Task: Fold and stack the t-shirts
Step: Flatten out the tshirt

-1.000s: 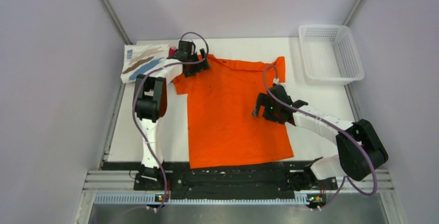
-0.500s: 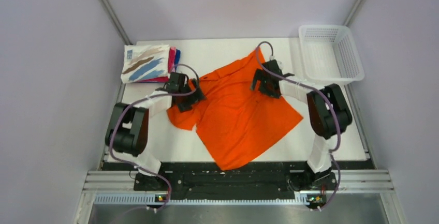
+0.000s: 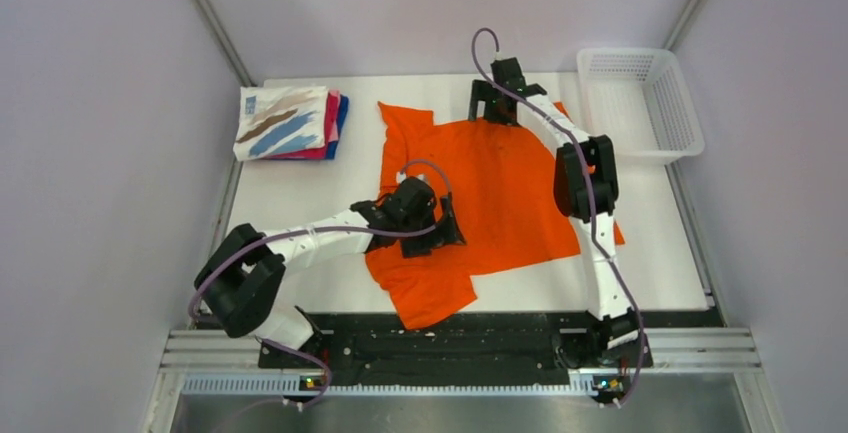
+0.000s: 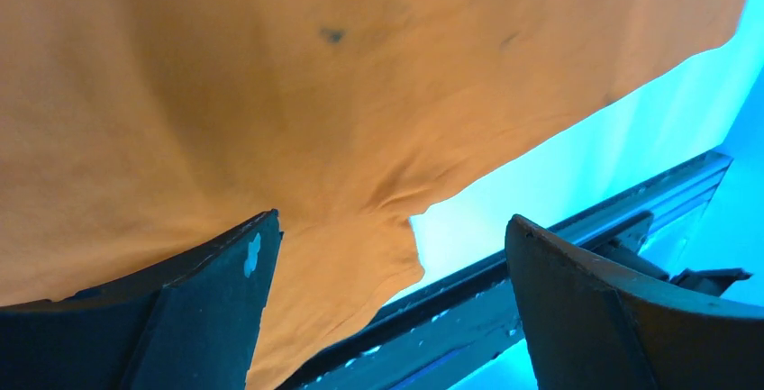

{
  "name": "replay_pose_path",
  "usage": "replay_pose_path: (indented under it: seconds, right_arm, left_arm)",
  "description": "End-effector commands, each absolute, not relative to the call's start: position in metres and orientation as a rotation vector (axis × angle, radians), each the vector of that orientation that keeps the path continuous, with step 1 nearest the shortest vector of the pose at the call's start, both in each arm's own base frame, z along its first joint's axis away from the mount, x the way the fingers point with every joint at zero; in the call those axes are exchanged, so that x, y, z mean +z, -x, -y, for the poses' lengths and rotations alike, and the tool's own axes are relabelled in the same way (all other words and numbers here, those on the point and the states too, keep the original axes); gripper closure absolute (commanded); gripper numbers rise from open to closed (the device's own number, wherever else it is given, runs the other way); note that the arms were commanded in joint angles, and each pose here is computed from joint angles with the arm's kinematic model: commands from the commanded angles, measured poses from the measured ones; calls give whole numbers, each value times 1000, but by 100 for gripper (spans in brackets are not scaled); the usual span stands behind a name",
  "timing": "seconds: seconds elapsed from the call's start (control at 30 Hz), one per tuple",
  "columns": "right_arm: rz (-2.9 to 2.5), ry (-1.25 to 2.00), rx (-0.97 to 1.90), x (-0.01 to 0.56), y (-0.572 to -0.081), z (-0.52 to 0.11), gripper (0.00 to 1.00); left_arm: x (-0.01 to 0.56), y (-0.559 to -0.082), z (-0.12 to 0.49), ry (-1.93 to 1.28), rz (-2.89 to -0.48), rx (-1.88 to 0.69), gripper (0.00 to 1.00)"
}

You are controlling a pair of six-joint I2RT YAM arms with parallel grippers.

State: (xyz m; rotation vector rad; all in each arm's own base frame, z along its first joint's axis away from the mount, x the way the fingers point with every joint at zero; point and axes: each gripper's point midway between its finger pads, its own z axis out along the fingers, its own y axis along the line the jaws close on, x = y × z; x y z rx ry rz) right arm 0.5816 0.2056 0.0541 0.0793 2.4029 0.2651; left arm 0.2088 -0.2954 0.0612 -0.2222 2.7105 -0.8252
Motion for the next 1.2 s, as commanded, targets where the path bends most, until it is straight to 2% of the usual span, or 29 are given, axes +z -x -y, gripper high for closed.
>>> replay_pose_path:
  seconds: [0.0,0.07,0.2,0.33,0.43,0.6,0.83,1.17]
  right_arm:
    - [-2285,-27,201,149,-572,-190,1]
    - [-2271,-54,160,164,-549,-174,1]
    - [-2276,-135,153,150,-484,-149,1]
    - [-2325,-222,252,108,-416,-141,1]
    - [-2344,-252,224,87,-391,-128,1]
    - [-2396,-330,166,61,-378,-108,1]
    - [-2436,-395,136,40,-365,-91,1]
    - [-2446,-429,141,31,-358,-81,1]
  left_arm:
    - [117,-251,286,162,-2517,-681,1]
    - [136,-271,268,167,-2430,-558,1]
    - [157,-320,229,231,-2319,-341,1]
    - [141,-363,189,281,-2367,-145,1]
    - [125,-386,187,161,-2440,-101,1]
    - [111,-413,193,-20,-2530,44,1]
    - [72,-427,165,-13,-2603,269,1]
    - [43,-427,150,-53,-2676,237,1]
